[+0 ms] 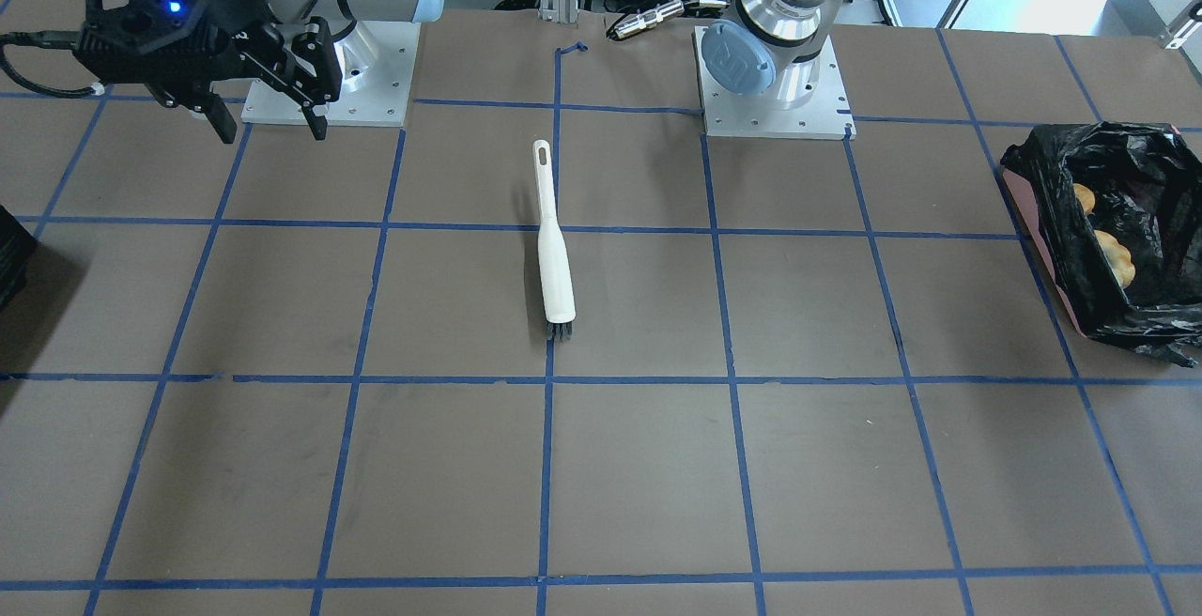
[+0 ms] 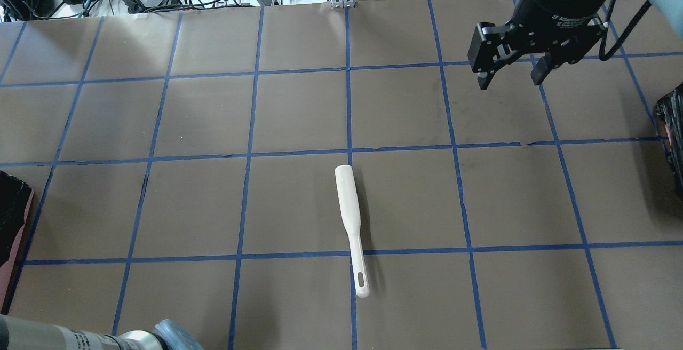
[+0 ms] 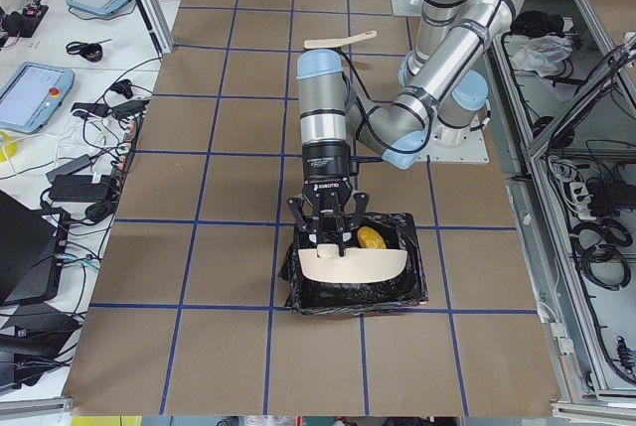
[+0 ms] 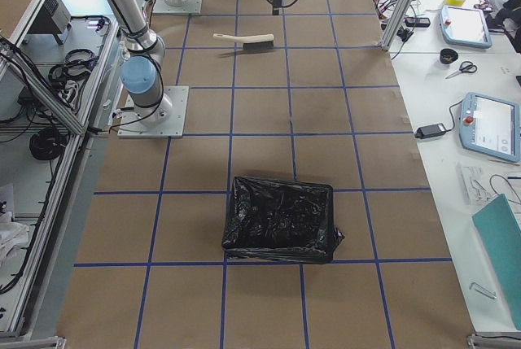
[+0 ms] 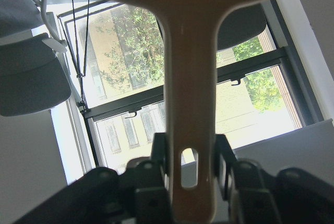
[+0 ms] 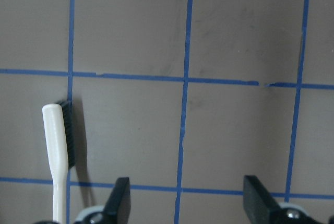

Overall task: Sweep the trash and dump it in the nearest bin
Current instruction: 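Open right gripper to release brush on table and raise right arm, then tip dustpan over bin with left gripper to dump trash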

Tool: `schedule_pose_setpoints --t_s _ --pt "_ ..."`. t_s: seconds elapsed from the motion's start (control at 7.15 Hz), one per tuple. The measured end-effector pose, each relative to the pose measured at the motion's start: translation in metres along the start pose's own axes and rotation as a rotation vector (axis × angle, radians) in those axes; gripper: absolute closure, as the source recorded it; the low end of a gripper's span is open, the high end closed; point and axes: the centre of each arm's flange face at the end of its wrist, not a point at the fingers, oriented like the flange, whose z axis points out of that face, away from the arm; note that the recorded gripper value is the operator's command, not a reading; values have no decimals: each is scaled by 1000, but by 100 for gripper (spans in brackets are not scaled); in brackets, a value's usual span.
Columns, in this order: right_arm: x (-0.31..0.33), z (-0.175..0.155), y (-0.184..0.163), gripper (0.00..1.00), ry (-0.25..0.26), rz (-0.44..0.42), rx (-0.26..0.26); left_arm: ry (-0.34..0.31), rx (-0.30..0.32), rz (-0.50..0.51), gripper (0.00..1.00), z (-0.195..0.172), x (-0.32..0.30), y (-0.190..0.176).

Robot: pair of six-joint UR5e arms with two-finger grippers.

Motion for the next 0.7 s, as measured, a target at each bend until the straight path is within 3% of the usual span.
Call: schedule_pose_setpoints --t_s 0.28,0.7 --pt "6 -7 -10 0 -2 9 89 17 -82 -48 100 -15 -2 -5" --pt "21 -4 -16 0 3 37 97 18 -65 -37 100 -16 -6 -8"
